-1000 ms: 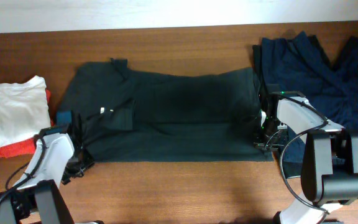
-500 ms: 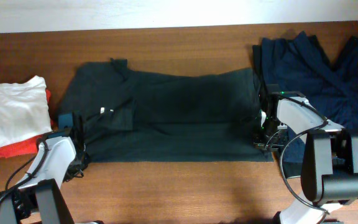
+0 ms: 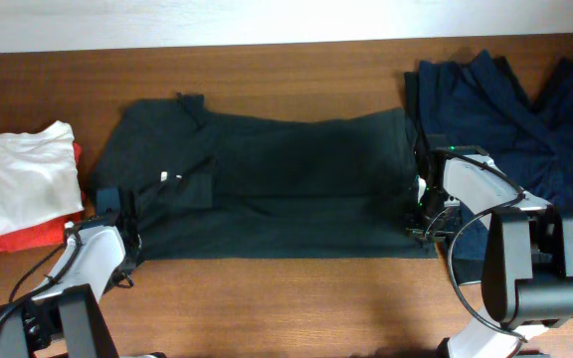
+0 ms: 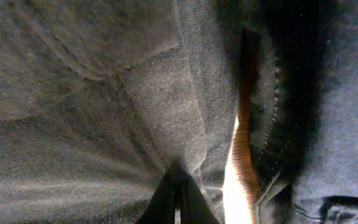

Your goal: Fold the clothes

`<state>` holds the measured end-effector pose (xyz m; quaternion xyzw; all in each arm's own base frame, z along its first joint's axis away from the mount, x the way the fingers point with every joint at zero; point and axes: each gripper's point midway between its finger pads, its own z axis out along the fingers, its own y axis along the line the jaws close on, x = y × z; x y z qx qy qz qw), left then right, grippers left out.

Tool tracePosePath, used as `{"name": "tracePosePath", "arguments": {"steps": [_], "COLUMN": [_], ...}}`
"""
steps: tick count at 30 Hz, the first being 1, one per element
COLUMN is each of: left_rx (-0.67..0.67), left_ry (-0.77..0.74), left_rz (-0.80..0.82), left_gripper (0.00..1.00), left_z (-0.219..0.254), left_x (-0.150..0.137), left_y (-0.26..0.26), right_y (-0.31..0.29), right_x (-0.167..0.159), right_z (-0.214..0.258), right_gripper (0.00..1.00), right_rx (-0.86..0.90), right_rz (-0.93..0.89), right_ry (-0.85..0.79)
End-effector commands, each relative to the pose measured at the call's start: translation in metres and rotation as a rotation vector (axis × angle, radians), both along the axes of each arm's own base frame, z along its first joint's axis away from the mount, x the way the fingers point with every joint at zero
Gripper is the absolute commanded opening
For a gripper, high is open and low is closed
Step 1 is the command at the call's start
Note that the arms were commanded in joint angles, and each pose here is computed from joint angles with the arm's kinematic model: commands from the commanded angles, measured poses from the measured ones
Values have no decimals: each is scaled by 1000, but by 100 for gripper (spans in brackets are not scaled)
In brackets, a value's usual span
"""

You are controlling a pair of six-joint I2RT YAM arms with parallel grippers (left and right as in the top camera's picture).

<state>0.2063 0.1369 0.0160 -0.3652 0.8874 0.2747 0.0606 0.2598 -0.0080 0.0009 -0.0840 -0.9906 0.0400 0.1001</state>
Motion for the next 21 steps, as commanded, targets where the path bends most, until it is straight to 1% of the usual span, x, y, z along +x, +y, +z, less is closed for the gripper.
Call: {"name": "tracePosePath", "arguments": {"steps": [1, 3, 6, 11, 13, 15, 16, 18, 19, 20, 21], "left_rx": [74, 115, 205, 250, 261, 259, 239, 203, 198, 194, 194], "left_ry": [-8, -6, -67, -172, -189, -186, -186, -184, -183, -179, -178], "left_rz": [5, 7, 27, 59, 77, 106, 107, 91, 88, 77, 75], "left_gripper": [0, 0, 0, 0, 0, 0, 3, 35, 42, 47, 48], "left_z": [10, 20, 46, 68, 70, 69, 67, 63, 62, 62, 62], "left_x": [1, 4, 24, 49, 49, 42, 42, 43, 43, 44, 44], "left_y": [10, 16, 34, 59, 69, 77, 77, 75, 74, 73, 73], "right_y": [-5, -5, -5, -5, -5, -5, -5, -5, -5, -5, -5], "right_x": [-4, -4, -4, -5, -5, -5, -5, -5, -5, -5, -5], "right_z": [-2, -2, -2, -2, -2, -2, -2, -2, -2, -2, -2], "right_gripper": [4, 4, 4, 4, 4, 4, 4, 4, 4, 4, 4], "right_rx": [-32, -32, -32, -32, -32, -32, -32, -32, -32, -32, -32], "right_rz": [3, 3, 3, 3, 3, 3, 3, 3, 3, 3, 3], "right_ry": [17, 17, 17, 23, 23, 22, 21, 20, 21, 21, 21]}}
